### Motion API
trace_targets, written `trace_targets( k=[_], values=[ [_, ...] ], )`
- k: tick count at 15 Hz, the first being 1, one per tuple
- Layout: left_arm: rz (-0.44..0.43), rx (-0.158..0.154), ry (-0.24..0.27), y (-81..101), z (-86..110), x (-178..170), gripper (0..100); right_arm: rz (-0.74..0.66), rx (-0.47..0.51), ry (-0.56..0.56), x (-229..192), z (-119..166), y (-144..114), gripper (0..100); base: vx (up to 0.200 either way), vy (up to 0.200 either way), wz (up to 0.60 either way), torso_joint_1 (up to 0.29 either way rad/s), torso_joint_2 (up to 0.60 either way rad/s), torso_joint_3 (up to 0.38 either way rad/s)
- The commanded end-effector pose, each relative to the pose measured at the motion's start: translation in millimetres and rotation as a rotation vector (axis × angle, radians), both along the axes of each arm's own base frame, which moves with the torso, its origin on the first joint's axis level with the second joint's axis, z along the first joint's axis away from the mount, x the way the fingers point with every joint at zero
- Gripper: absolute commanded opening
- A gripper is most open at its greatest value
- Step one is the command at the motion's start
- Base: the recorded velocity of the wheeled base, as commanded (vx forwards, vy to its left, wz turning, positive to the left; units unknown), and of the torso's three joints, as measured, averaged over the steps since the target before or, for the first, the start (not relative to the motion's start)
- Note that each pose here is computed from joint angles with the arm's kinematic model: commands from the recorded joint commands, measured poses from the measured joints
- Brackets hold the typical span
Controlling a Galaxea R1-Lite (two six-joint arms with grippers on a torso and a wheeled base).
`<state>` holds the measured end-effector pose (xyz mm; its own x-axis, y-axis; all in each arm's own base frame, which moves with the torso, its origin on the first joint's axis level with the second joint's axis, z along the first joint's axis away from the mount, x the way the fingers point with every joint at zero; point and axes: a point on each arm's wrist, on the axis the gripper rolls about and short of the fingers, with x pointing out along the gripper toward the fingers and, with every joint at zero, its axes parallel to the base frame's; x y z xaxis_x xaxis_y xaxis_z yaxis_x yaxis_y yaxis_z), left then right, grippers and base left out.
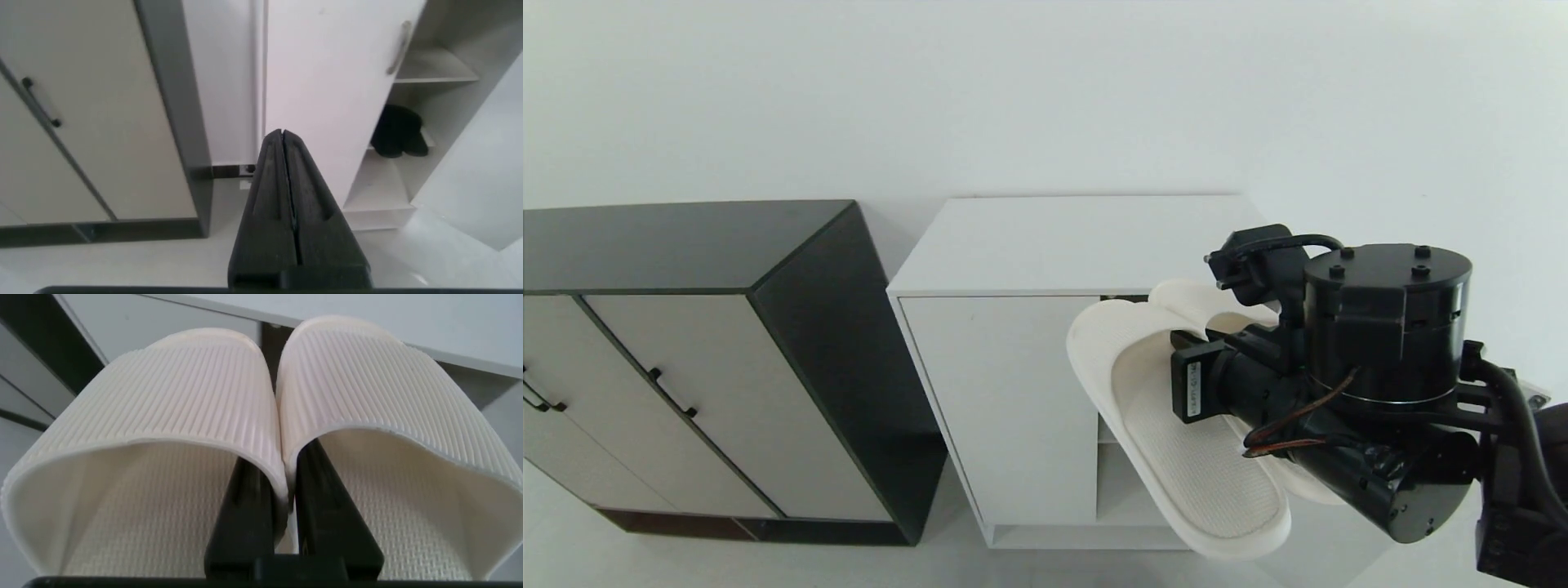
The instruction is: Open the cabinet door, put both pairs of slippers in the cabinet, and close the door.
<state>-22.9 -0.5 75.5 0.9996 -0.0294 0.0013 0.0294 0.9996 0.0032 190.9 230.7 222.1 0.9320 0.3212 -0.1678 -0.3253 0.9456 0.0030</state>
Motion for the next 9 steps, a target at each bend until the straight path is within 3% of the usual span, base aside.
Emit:
trace_targets(
  k=[1,3,9],
  values=[
    [0.000,0.000,0.001,0.0,0.0,0.1,0,-0.001,-0.004,0.003,0.5,-1.6,0.6,0,0.000,-0.200,0.00,0.007,0.00,-0.002],
    [0.000,-0.002,0.001,0.0,0.0,0.1,0,0.002,0.000,0.002,0.3,-1.2,0.3,0,0.000,-0.200,0.00,0.005,0.00,0.005],
    [0.000,-0.003,0.001,0.0,0.0,0.1,0,-0.001,0.011,-0.008,0.5,-1.1,-0.1,0,0.000,0.000,0.00,0.000,0.00,0.000]
  ],
)
